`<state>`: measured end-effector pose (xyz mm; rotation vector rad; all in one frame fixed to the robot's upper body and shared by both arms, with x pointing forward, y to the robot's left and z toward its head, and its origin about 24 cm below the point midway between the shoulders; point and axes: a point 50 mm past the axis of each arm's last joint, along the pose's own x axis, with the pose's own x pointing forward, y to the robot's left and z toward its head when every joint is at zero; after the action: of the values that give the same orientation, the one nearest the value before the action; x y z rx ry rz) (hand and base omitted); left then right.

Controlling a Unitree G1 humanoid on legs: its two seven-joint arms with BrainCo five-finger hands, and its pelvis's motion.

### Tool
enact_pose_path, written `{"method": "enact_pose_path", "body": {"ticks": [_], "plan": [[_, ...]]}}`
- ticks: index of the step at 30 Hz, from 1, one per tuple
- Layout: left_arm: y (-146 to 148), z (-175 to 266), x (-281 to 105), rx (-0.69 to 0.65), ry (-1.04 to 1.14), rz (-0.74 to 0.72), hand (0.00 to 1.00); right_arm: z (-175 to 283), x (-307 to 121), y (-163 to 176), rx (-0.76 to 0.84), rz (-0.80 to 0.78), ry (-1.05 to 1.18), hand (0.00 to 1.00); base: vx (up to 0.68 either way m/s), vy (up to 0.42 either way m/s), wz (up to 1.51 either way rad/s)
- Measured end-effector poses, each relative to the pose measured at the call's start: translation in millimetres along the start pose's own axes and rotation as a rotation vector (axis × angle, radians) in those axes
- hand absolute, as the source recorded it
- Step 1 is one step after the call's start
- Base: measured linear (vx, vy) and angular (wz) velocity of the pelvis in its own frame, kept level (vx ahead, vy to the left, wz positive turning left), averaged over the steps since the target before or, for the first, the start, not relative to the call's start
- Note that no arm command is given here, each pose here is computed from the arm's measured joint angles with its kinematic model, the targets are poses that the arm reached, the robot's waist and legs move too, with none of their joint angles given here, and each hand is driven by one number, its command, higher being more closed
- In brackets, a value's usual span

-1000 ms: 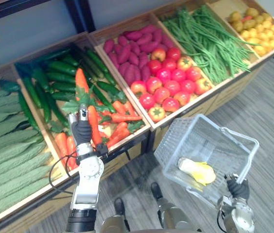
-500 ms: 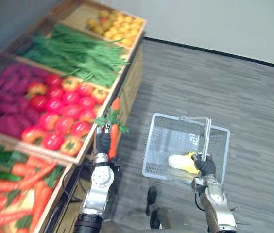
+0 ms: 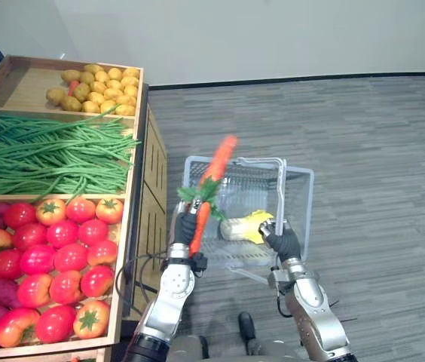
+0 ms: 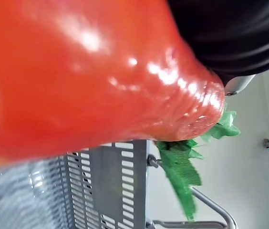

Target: Pick vegetable in the basket

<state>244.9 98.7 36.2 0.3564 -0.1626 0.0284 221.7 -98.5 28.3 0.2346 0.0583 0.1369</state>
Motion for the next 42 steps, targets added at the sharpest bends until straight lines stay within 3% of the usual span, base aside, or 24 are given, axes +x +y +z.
{"method": "enact_pose_path", "body": {"ticks": [14,25,37,38,42], "plan": [[-14,-36,-3,0.122,0.164,-0.100,1.00,-28,-5,15,0.065,0.055,0.145,1.00,-0.02,0.047,-0.06],[17,-71,13,0.195,0.322,-0.027,1.00,-45,-16,21,0.127,0.090,0.249,1.00,-0.02,0.043,-0.04],[22,-89,25,0.235,0.422,-0.053,1.00,-52,-26,33,0.175,0.177,0.287,1.00,-0.01,0.019,-0.07],[23,-91,27,0.243,0.432,-0.053,0.00,-51,-27,36,0.185,0.197,0.286,1.00,0.00,0.000,0.00],[31,-92,36,0.298,0.445,-0.051,0.00,-39,-30,48,0.207,0.282,0.245,1.00,0.00,0.000,0.00]]}}
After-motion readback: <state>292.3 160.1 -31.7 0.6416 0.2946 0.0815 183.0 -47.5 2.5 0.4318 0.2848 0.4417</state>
